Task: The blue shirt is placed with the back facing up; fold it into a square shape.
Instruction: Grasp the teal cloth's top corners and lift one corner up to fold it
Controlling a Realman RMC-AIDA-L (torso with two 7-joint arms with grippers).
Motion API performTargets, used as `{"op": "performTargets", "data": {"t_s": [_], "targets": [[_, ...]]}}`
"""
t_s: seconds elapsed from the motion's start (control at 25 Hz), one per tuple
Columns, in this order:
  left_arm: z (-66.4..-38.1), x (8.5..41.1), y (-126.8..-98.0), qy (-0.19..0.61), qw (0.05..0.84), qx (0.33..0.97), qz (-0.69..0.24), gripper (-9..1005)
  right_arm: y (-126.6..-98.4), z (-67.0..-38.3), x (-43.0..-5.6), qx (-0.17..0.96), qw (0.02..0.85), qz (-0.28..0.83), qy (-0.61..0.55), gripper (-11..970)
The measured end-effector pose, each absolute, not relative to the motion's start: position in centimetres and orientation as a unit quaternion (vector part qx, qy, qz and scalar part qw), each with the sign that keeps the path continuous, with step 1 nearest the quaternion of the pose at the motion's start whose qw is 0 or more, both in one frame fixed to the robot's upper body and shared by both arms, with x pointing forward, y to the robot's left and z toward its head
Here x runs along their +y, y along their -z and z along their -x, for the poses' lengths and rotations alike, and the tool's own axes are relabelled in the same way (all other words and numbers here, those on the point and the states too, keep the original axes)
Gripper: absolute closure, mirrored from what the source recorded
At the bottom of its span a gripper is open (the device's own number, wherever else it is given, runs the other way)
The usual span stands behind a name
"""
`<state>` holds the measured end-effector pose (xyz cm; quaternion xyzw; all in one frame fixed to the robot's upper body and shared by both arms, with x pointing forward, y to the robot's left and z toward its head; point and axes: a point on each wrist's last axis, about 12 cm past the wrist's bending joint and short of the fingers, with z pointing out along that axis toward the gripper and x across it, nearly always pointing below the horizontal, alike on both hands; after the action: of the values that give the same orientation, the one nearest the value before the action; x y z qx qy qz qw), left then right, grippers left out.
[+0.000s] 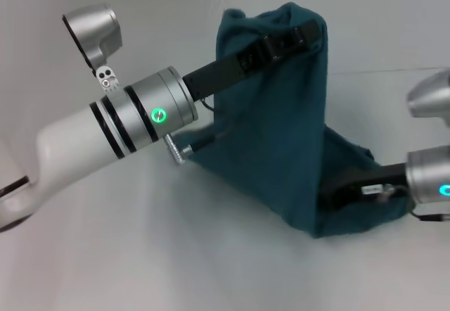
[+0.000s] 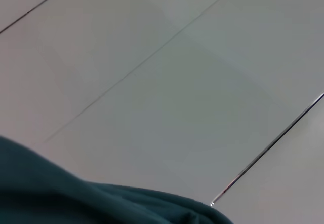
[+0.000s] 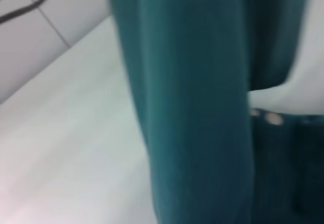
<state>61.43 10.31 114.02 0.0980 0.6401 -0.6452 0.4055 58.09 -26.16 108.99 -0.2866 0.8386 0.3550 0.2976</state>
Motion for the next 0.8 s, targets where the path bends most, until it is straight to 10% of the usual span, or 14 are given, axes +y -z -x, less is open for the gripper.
{"op": "performTargets", "data": {"t_s": [0.4, 0.8], "targets": [[-61.8, 12.3, -114.4, 0.633, 0.415, 0.646, -0.099, 898, -108.6, -59.6, -21.5, 0.832, 0.284, 0.308, -0.365, 937], [-61.0, 13.2, -113.0, 0.616, 0.409, 0.664, -0.108, 897, -107.4, -59.1, -25.0, 0.839, 0.351, 0.212, -0.358, 936]]}}
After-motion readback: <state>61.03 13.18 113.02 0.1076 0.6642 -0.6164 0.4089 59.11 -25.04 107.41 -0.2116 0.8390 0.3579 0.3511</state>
